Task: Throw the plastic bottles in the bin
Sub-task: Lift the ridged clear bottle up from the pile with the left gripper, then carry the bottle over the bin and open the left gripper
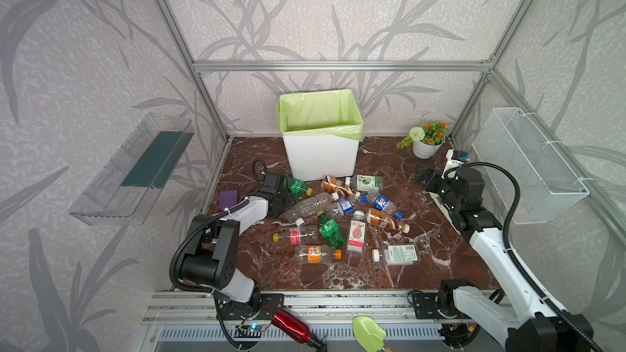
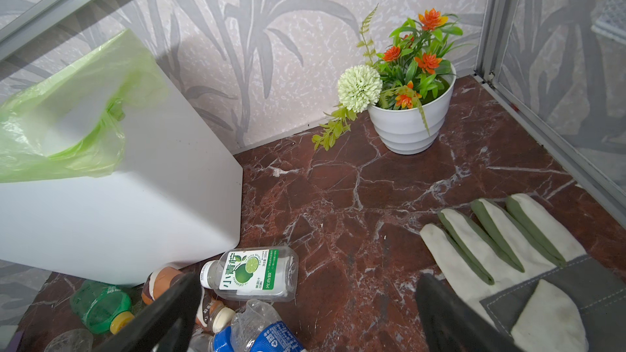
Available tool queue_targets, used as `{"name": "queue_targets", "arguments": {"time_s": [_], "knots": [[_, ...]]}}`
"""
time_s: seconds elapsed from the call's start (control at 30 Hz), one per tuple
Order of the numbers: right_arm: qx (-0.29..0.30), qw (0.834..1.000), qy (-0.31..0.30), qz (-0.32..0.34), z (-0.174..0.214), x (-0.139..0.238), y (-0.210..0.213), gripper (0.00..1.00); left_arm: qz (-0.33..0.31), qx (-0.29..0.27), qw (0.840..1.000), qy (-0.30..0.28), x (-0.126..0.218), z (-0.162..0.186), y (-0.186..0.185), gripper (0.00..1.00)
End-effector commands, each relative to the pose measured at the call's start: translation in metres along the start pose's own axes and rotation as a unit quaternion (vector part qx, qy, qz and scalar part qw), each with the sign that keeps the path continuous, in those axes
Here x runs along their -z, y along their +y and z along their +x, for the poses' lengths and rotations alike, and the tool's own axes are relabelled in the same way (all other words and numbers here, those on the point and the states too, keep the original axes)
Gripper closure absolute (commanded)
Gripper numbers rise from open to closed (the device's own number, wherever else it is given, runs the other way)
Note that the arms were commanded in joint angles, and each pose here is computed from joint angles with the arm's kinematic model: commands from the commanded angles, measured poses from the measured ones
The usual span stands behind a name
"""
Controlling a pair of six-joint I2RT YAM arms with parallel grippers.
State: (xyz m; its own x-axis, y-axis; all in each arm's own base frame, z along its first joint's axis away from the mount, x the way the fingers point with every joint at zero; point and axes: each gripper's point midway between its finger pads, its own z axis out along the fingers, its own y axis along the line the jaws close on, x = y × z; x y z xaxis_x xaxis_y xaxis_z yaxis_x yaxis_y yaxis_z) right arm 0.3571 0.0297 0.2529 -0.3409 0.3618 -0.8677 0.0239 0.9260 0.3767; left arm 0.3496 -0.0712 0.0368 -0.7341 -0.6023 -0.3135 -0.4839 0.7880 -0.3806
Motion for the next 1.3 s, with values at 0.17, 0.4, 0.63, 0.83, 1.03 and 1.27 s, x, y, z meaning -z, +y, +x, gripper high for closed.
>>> {"name": "queue_targets", "arguments": {"time_s": [0.17, 0.4, 0.63, 0.83, 1.03, 1.27], "knots": [[-0.009, 1.000, -0.010, -0.002, -0.007, 0.000, -0.001, 0.01, -0.005, 0.033, 0.999, 0.004, -0.007, 0.001, 0.011, 0.43], [-0.015, 1.000, -0.006, -0.006, -0.006, -0.004, 0.000, 0.01, 0.001, 0.034, 0.999, -0.024, 0.012, -0.008, 0.011, 0.47], [-0.010, 1.000, -0.003, -0.003, -0.004, -0.006, -0.001, 0.01, 0.024, 0.026, 0.991, -0.125, 0.078, -0.055, -0.006, 0.47], [-0.001, 0.999, 0.013, 0.032, 0.010, -0.013, -0.023, 0.01, 0.057, -0.036, 0.947, -0.314, 0.208, -0.122, -0.035, 0.43], [-0.020, 0.998, 0.032, 0.048, 0.022, -0.014, -0.044, 0.01, 0.091, -0.117, 0.850, -0.505, 0.389, -0.185, -0.091, 0.43], [-0.030, 0.998, 0.017, 0.050, 0.017, -0.004, -0.049, 0.01, 0.201, -0.134, 0.751, -0.615, 0.511, -0.214, -0.153, 0.42]]}}
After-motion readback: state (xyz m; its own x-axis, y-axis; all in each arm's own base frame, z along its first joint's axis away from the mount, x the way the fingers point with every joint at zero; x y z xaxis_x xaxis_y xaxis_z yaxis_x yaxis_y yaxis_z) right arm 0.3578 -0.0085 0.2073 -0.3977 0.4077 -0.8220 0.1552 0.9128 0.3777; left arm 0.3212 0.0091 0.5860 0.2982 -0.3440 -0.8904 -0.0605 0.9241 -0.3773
